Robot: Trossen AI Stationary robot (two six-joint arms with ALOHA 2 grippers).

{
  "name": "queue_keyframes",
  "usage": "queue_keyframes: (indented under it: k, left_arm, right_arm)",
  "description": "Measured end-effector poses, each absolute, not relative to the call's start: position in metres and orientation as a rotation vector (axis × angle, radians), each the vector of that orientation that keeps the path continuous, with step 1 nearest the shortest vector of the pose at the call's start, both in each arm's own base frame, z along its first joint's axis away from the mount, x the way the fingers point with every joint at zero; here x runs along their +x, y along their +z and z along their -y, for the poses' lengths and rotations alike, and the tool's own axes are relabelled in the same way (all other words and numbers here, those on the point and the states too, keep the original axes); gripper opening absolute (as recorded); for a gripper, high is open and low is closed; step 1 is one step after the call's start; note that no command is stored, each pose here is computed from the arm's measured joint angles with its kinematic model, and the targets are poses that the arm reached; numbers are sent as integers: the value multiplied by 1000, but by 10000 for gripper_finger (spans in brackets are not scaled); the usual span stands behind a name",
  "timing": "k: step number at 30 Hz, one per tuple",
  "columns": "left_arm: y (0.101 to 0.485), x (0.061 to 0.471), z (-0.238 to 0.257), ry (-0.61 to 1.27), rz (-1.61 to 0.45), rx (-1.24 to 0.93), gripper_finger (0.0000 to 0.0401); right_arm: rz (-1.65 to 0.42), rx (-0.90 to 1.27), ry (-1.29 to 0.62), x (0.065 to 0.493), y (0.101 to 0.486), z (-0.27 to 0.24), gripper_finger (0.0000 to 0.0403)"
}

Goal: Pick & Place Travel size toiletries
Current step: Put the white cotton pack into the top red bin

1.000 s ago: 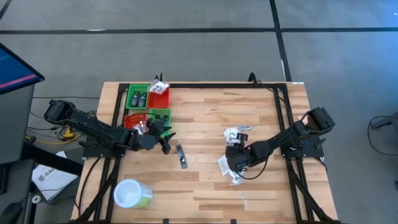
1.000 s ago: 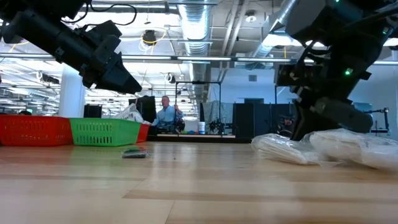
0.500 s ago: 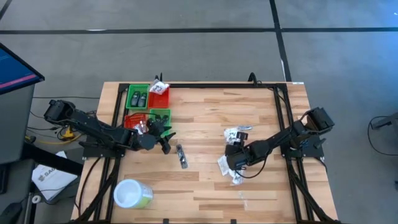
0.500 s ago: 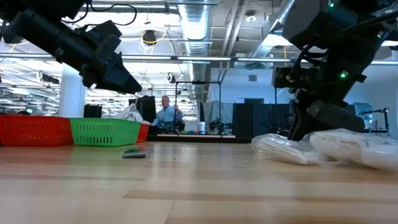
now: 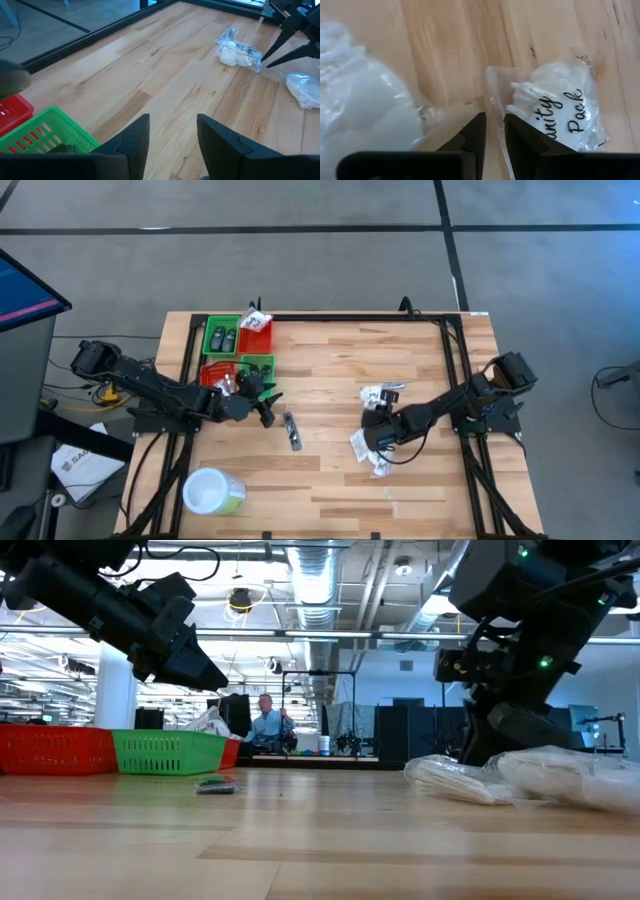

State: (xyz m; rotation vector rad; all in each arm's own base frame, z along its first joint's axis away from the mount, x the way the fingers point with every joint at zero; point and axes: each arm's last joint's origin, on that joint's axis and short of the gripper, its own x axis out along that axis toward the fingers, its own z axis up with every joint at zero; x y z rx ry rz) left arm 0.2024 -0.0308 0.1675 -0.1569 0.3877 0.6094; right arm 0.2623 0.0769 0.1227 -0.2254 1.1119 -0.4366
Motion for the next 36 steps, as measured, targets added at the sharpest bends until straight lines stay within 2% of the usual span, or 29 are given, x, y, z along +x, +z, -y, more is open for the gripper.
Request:
queue_keyframes:
  k: [11,19,28,30,34,36]
  left_arm:
    - [167,202,31,609,-387,-157,154]
    - [167,202,31,610,-388,-157,154]
    - [167,202,31,609,-388,-157,154]
    - [167,202,31,610,-388,-157,154]
    - [167,202,31,609,-388,-157,154]
    - [167,202,31,609,-388,-157,154]
  right_arm:
    - [-1153,-203,-429,269,112,-67,62]
    - [-1173,-265,-436,276,103,-69,62]
    - [-1193,-281,-530,277,105,-56,62]
    - [-1213,-249,-530,278,105,-51,55]
    - [-1241,-189,-512,280,104,-42,9]
    - [-1244,-182,-511,280,104,-41,5]
